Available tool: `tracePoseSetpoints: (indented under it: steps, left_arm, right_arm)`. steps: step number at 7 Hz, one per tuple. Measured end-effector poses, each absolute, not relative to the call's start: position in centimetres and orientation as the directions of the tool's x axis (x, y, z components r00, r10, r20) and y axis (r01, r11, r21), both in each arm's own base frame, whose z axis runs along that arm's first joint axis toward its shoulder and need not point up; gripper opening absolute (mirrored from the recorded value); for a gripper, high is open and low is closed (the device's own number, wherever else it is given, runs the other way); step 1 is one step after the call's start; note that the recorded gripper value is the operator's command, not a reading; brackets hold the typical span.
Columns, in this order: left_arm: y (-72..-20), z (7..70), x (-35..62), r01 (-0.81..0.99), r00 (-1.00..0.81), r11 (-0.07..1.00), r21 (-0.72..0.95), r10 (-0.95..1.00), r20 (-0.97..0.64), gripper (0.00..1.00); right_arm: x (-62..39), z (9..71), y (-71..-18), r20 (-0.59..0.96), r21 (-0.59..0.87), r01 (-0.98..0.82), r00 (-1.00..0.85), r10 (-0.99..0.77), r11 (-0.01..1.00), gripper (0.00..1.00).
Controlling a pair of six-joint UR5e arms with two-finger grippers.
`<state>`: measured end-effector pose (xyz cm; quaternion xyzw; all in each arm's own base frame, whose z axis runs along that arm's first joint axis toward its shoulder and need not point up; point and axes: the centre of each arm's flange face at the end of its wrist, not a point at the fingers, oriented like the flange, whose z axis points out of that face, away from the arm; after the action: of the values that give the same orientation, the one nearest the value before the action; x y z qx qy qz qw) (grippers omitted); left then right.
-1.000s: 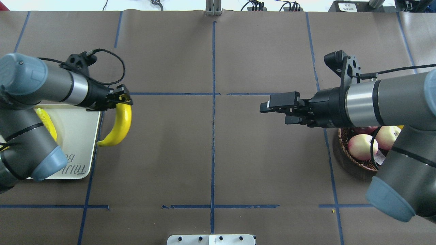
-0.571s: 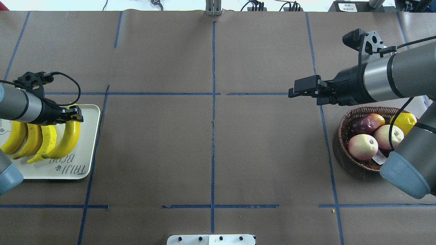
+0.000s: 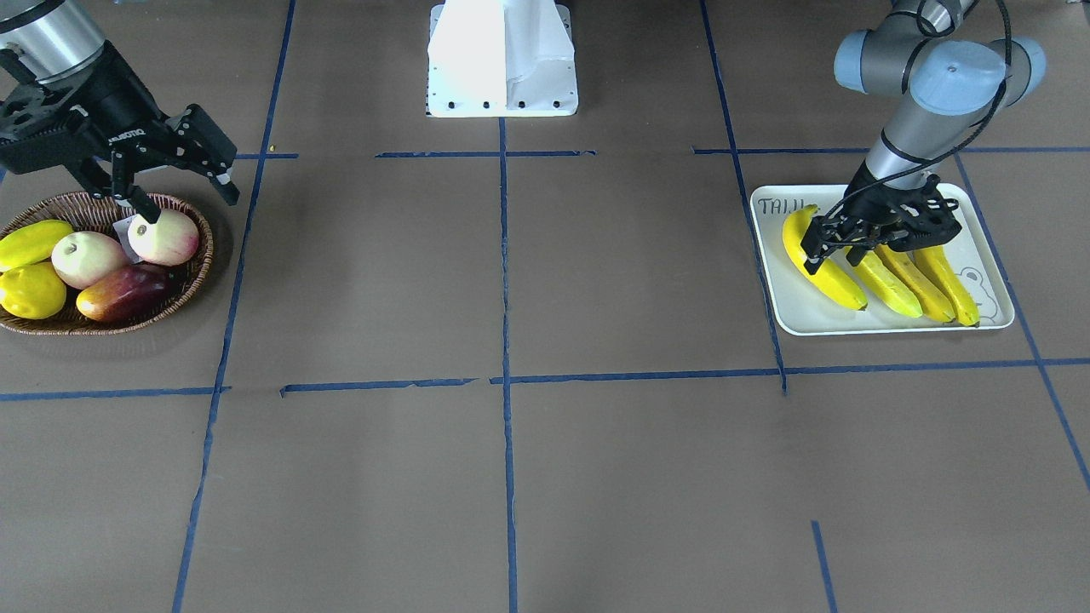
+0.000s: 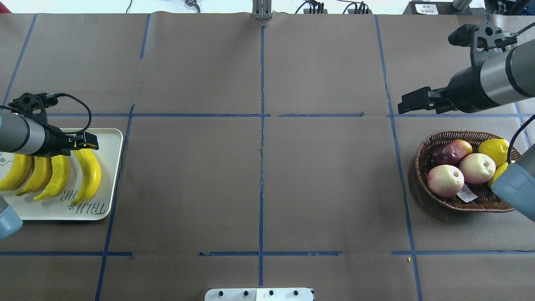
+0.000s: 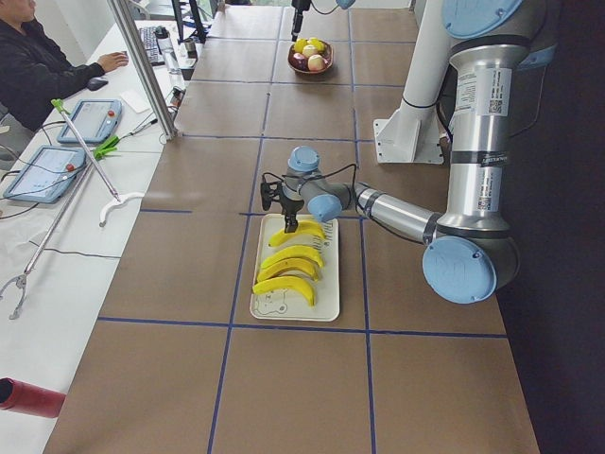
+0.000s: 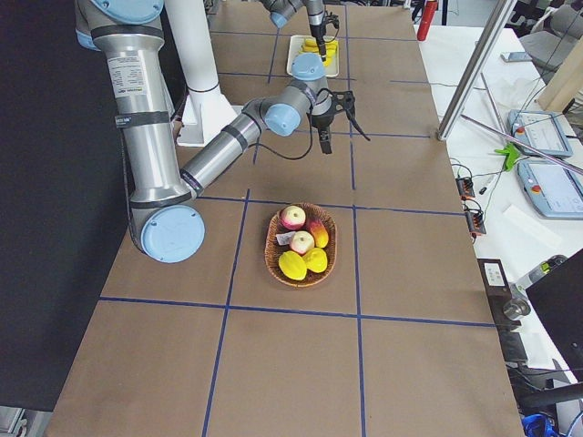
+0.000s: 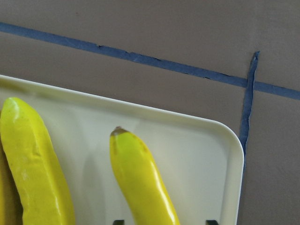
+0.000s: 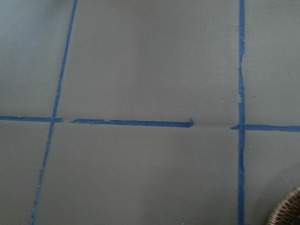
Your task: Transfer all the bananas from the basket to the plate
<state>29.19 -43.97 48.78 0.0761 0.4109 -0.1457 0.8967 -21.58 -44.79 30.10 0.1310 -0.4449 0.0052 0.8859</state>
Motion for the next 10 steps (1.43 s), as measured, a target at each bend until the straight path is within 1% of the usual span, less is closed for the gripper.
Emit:
tracePoseSetpoints:
  steps: [2,3,4,6,7,8,9,10]
  left_arm:
    - [-44.4,47.0,27.6,0.311,0.594,0.95,0.023,-0.175,-0.785,1.0]
    - [-45.5,46.5,24.5,0.283,0.584,0.958,0.041,-0.138,-0.8,1.0]
    - [-46.9,46.9,20.1,0.234,0.588,0.969,0.075,-0.079,-0.805,1.0]
    - [-49.3,49.3,10.1,0.096,0.634,0.986,0.134,0.044,-0.772,1.0]
    - [-49.9,50.5,5.9,0.028,0.658,0.989,0.148,0.094,-0.747,1.0]
    - [-50.2,51.5,2.5,-0.018,0.674,0.989,0.15,0.123,-0.729,1.0]
    - [-49.9,53.0,-0.4,-0.047,0.678,0.988,0.144,0.138,-0.722,1.0]
    - [-49.3,55.6,-2.5,-0.062,0.671,0.99,0.124,0.133,-0.729,1.0]
  right_arm:
    - [-17.5,33.9,-47.2,0.687,0.268,-0.003,0.701,-0.189,0.963,1.0]
    - [-14.1,37.2,-48.5,0.661,0.269,0.051,0.717,-0.223,0.962,1.0]
    - [-9.8,41.7,-49.3,0.662,0.258,0.104,0.705,-0.255,0.96,1.0]
    - [-1.2,52.0,-48.5,0.673,0.257,0.187,0.669,-0.314,0.948,1.0]
    - [2.0,56.4,-47.7,0.693,0.245,0.196,0.65,-0.313,0.949,1.0]
    - [4.2,60.0,-47.2,0.737,0.215,0.173,0.618,-0.276,0.961,1.0]
    - [5.6,62.8,-46.9,0.78,0.183,0.141,0.581,-0.231,0.973,1.0]
    - [6.2,64.1,-47.0,0.796,0.171,0.127,0.567,-0.213,0.977,1.0]
